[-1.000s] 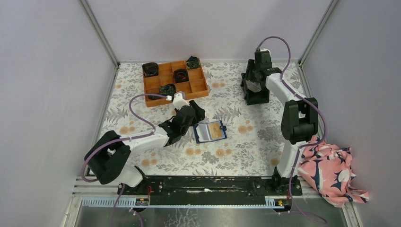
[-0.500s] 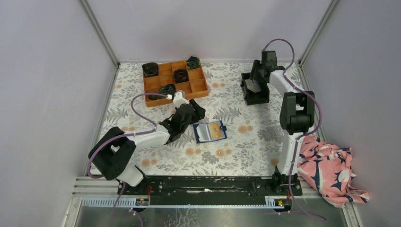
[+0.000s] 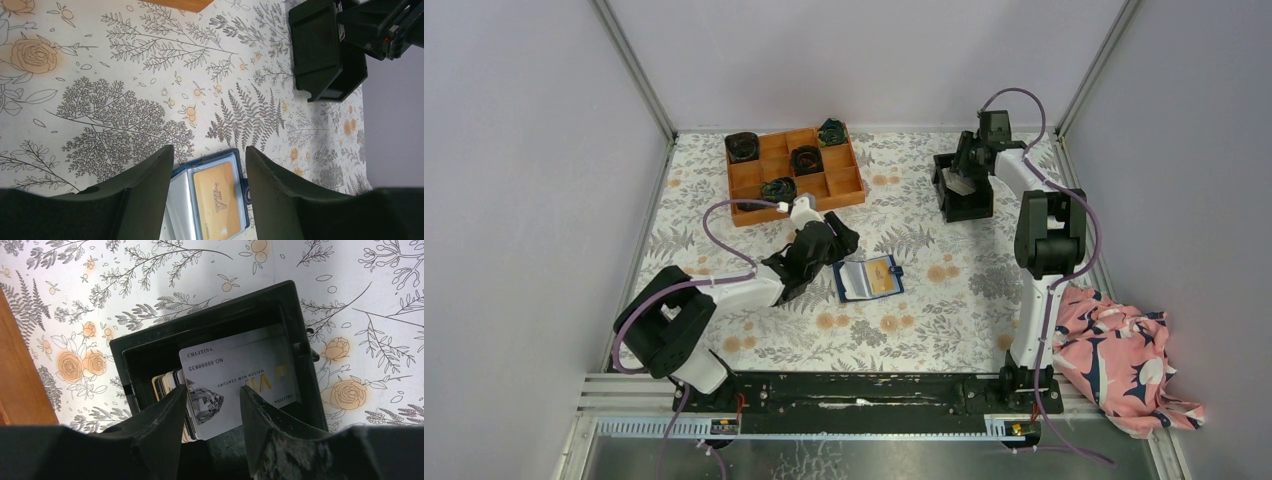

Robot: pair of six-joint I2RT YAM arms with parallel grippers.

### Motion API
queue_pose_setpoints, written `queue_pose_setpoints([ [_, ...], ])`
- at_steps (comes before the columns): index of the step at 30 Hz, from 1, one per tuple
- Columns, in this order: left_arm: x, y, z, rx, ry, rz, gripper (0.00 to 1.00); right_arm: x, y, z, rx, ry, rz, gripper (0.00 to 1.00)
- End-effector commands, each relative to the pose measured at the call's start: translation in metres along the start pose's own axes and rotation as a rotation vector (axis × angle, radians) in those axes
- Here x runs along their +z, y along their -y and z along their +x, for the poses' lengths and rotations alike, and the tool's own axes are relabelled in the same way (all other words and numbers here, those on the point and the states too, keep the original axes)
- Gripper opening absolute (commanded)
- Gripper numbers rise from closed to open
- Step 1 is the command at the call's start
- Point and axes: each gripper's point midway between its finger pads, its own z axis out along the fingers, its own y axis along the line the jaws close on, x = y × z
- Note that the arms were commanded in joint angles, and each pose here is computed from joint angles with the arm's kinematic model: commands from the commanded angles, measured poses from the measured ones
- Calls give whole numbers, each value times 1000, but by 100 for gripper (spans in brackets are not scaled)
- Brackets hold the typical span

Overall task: Put the credit cards into the card holder
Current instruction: Pick up the credit card from the storage box.

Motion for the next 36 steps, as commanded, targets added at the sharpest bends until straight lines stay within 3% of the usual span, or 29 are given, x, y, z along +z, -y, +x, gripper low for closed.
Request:
queue_pose_setpoints([
  [1,3,5,-4,-27,21,37,62,-5,-16,-6,25,-3,-83,49],
  [36,5,4,3,-57,-5,57,62,-46,-58,-25,43,47,-195,37],
])
